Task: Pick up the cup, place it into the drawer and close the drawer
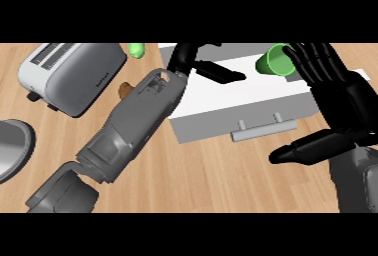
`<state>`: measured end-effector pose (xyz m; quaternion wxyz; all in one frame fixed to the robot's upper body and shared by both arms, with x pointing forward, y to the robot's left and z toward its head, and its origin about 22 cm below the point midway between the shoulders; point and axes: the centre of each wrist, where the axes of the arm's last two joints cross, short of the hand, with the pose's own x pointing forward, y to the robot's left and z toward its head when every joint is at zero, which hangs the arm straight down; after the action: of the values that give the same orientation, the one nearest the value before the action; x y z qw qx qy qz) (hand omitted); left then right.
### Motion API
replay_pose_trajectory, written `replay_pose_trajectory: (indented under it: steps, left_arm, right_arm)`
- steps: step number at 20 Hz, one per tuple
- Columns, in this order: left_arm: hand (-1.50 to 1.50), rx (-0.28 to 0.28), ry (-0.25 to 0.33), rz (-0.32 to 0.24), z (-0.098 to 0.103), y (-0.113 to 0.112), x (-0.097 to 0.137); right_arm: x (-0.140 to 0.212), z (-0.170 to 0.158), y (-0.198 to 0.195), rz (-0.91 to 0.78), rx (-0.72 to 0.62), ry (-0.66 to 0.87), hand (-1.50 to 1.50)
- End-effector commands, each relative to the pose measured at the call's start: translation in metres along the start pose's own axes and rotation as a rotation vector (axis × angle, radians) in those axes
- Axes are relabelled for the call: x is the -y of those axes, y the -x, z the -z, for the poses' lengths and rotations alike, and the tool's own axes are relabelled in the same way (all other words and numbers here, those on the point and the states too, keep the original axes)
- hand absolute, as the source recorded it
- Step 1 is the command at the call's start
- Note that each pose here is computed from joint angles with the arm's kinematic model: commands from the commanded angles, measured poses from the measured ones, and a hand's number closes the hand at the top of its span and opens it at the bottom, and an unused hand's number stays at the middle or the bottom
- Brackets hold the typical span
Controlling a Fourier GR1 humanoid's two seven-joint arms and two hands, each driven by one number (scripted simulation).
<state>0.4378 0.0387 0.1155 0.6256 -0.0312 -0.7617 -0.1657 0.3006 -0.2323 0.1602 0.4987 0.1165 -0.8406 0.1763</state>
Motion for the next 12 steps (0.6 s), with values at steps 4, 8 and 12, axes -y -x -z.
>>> replay_pose_trajectory:
  steps: [4,8,12]
  left_arm:
    - [-1.50,0.133,0.005,-0.219,-0.001,-0.010,0.002]
    - [-1.50,0.200,-0.083,-0.264,0.002,-0.017,0.002]
    - [-1.50,0.184,-0.152,-0.267,0.005,-0.018,0.000]
  right_arm:
    - [-0.024,0.009,-0.003,0.121,0.042,-0.321,1.50]
    - [-0.021,-0.003,0.010,0.058,-0.114,-0.480,1.50]
    - [-0.021,-0.018,0.012,-0.108,-0.275,-0.613,1.50]
